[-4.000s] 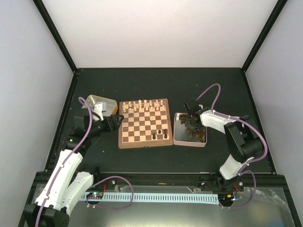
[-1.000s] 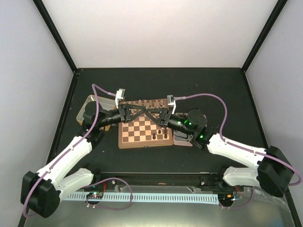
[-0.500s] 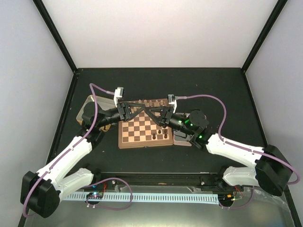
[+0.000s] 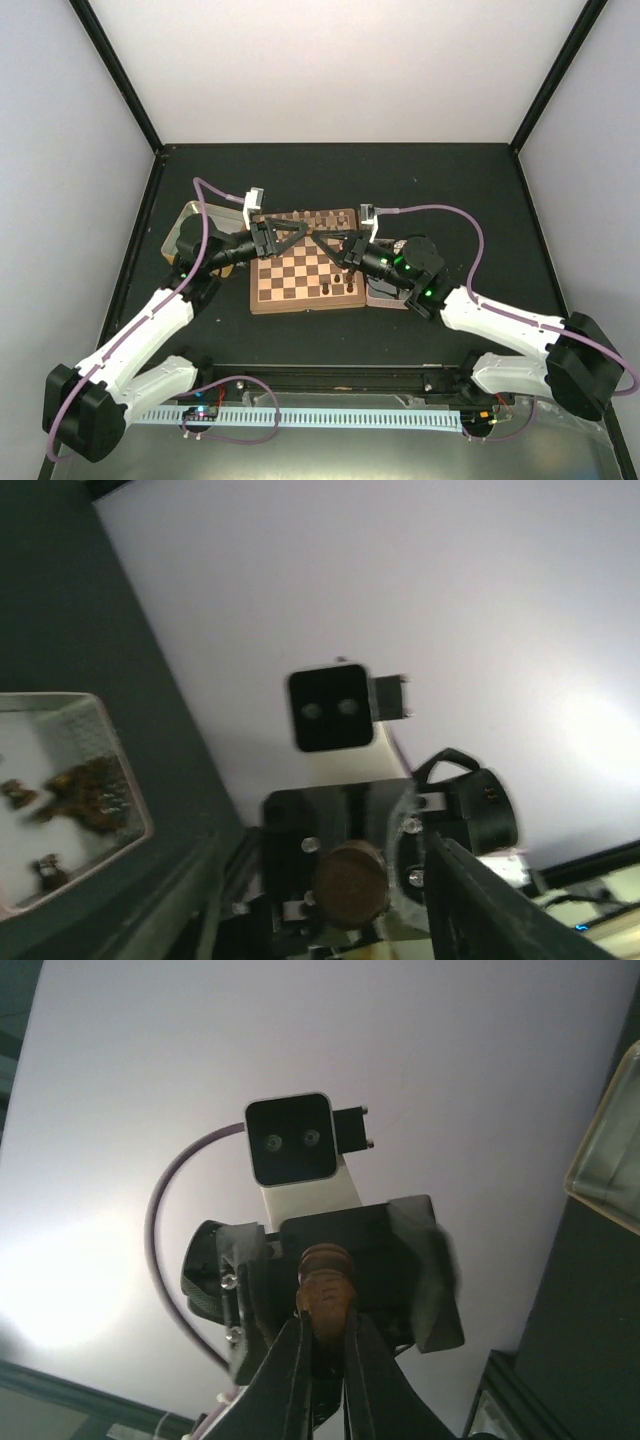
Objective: Set up the chess pieces on the board
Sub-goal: Place the chess piece on the chessboard.
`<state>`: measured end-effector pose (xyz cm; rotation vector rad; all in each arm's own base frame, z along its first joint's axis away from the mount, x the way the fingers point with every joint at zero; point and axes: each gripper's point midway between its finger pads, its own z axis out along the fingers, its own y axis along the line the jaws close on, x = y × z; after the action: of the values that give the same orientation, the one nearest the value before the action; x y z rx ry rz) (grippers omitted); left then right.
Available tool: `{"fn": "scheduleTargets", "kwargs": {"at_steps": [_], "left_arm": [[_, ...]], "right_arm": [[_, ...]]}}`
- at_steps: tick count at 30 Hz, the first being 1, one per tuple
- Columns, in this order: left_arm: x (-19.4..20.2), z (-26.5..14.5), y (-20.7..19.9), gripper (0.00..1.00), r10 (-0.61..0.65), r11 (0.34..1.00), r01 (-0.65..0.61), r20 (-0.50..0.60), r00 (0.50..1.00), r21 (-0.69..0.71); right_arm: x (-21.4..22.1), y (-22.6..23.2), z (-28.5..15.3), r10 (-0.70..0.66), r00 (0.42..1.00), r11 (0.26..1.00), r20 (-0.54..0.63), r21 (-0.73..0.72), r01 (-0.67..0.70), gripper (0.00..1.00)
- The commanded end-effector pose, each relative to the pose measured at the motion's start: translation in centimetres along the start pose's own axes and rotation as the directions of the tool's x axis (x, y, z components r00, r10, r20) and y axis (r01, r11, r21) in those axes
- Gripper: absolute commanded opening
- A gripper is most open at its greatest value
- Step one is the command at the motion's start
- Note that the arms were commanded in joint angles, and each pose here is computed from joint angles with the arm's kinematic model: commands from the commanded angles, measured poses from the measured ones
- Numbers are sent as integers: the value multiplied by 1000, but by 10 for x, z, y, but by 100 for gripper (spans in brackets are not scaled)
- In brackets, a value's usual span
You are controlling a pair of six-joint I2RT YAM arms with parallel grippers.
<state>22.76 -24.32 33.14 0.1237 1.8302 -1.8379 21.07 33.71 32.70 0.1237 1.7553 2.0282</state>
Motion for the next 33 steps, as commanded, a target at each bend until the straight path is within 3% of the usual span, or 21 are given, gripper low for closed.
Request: {"fn": "scheduleTargets", "kwargs": {"at_steps": [1, 4, 7, 11, 15, 19, 23, 33], "left_arm": [[-2, -6, 13, 64, 68, 986, -65, 9, 998, -156], [-7, -17, 29, 74, 147, 948, -133, 27, 989, -289], [-14, -33, 43, 84, 226, 888, -183, 54, 973, -422], [-28, -67, 66, 91, 357, 737, -234, 71, 931, -635], [-39, -101, 75, 92, 477, 574, -269, 48, 878, -773], [-42, -124, 74, 93, 554, 464, -298, 11, 832, -834], [-42, -137, 74, 95, 597, 405, -313, -12, 802, -859], [-38, -145, 76, 97, 612, 380, -319, -23, 790, -868]], "right_arm": [[-6, -10, -7, -123, 992, 987, 23, 103, 120, 1], [-3, -41, -17, -220, 974, 930, -46, 293, 223, 1], [-5, -79, -38, -299, 939, 780, -168, 523, 342, 1], [-3, -126, -78, -293, 881, 509, -372, 719, 473, 1], [13, -157, -104, -193, 838, 354, -510, 760, 544, 1], [27, -175, -110, -100, 798, 255, -595, 760, 598, 1], [35, -187, -107, -55, 779, 200, -625, 757, 622, 1], [32, -211, -83, -16, 740, 125, -672, 733, 669, 1]]}}
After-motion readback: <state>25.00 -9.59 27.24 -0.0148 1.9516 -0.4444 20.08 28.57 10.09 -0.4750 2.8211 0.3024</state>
